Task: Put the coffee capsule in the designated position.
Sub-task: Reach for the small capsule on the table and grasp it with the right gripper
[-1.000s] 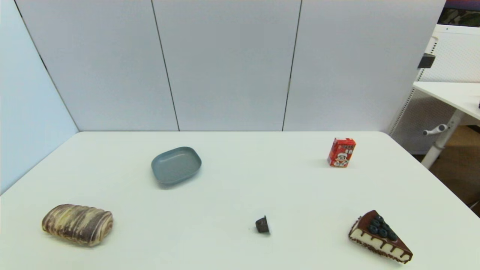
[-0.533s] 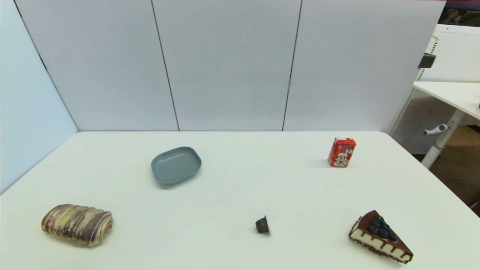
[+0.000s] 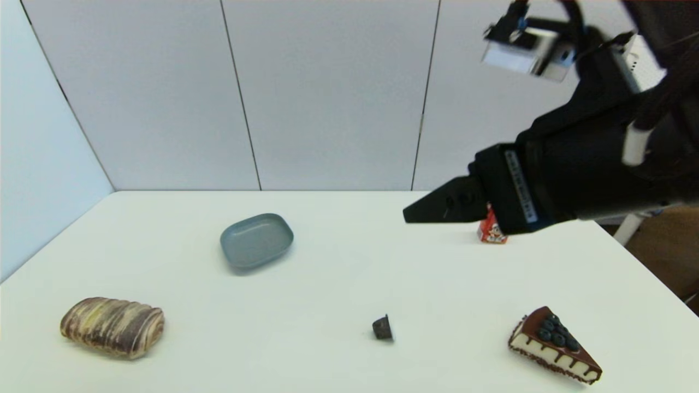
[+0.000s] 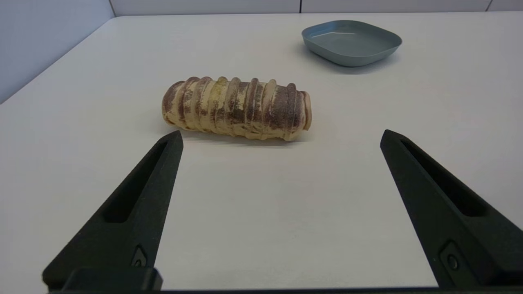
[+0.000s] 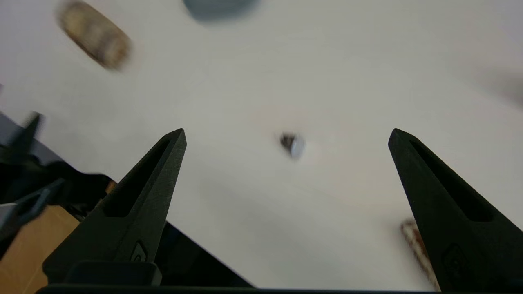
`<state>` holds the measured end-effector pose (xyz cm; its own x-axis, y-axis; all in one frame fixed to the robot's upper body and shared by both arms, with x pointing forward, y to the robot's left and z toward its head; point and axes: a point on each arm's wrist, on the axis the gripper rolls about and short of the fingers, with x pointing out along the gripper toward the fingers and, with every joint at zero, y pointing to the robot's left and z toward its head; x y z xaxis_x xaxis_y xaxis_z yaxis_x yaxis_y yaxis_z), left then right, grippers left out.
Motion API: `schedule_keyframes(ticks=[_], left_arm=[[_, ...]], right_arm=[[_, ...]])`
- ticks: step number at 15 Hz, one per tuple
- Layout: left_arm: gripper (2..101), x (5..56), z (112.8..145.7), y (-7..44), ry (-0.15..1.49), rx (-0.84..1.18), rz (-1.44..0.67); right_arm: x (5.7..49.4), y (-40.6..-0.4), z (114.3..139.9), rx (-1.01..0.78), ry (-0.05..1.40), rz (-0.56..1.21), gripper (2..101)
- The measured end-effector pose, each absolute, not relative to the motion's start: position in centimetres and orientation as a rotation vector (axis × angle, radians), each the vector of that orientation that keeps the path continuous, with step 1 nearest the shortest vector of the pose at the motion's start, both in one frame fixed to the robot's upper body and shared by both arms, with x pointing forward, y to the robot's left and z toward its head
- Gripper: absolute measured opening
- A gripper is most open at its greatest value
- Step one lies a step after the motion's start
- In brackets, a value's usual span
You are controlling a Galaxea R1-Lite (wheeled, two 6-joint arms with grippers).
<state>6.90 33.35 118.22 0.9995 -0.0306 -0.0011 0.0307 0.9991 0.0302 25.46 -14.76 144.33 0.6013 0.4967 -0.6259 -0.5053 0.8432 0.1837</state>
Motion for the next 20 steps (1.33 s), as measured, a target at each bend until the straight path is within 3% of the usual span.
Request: schedule_keyframes(ticks=[5, 11, 20], left_arm=[[97.8, 6.9, 118.2, 33.4, 0.001, 0.031, -0.031], [97.8, 6.9, 118.2, 33.4, 0.0, 0.031, -0.031], [97.8, 6.9, 118.2, 33.4, 0.0, 0.031, -0.031]], right_arm=[[26.8, -11.8, 138.7, -0.045, 0.94, 0.451, 98.0], [27.7, -8.6, 134.0, -0.103, 1.074, 0.327, 98.0], [28.8, -5.0, 129.7, -0.121, 1.154, 0.233, 98.0]])
